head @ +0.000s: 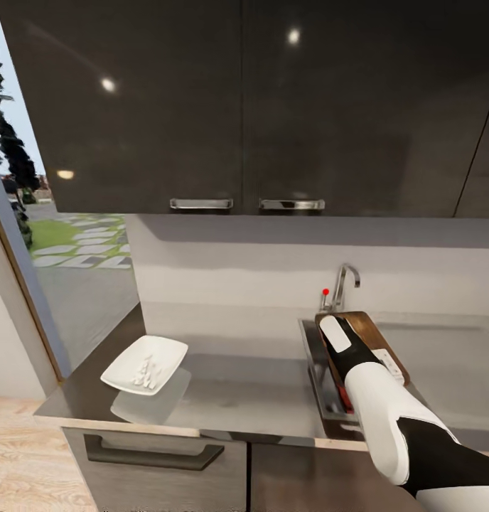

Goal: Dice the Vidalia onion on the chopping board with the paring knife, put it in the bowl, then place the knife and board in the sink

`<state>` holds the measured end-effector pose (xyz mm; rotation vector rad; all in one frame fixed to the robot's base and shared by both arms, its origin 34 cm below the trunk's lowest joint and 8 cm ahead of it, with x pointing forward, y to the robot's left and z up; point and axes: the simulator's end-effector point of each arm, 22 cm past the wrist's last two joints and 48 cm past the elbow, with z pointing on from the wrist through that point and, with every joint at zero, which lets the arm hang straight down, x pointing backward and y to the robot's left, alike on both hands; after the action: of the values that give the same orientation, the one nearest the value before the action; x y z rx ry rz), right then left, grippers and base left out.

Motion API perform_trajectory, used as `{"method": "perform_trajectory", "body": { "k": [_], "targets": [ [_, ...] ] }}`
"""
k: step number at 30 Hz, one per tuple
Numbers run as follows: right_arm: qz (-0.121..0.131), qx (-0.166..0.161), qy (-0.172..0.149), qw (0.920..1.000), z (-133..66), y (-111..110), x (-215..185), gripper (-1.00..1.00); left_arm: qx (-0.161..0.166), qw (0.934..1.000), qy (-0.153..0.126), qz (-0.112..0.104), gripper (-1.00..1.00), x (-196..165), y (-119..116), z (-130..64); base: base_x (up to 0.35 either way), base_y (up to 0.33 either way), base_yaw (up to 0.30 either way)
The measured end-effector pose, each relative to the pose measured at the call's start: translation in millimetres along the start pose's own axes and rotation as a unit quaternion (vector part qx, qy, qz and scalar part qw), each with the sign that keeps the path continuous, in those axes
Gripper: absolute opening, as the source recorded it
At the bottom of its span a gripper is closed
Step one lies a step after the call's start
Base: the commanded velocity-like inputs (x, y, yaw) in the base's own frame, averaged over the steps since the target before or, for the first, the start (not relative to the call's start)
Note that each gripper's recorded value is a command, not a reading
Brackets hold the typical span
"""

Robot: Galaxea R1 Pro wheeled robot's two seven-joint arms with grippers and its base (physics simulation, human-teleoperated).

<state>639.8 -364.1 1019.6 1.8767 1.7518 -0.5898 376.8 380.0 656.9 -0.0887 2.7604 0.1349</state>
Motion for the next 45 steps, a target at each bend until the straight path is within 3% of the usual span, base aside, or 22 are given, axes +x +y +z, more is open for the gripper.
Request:
{"method": "perform_trajectory", "body": {
  "k": [7, 15, 45],
  "targets": [
    [-0.004, 0.005, -0.002, 1.0000, 5.3, -0.5, 3.5, -1.00, 0.000, 1.0000, 0.006, 0.001, 1.00, 4.5, 0.1, 1.3, 0.000, 0.000, 0.000],
    [0.011, 0.019, -0.006, 0.9998, 14.2, -6.0, 10.7, -1.00, -0.001, 0.9999, 0.012, 0.001, 1.00, 9.6, 0.7, 2.6, 0.082, 0.000, 0.000],
    [-0.006, 0.039, -0.008, 0.9992, 34.7, -8.7, 27.0, -1.00, 0.001, 0.9994, 0.035, 0.004, 1.00, 29.2, -1.1, 7.5, 0.092, 0.000, 0.000]
  ]
}}
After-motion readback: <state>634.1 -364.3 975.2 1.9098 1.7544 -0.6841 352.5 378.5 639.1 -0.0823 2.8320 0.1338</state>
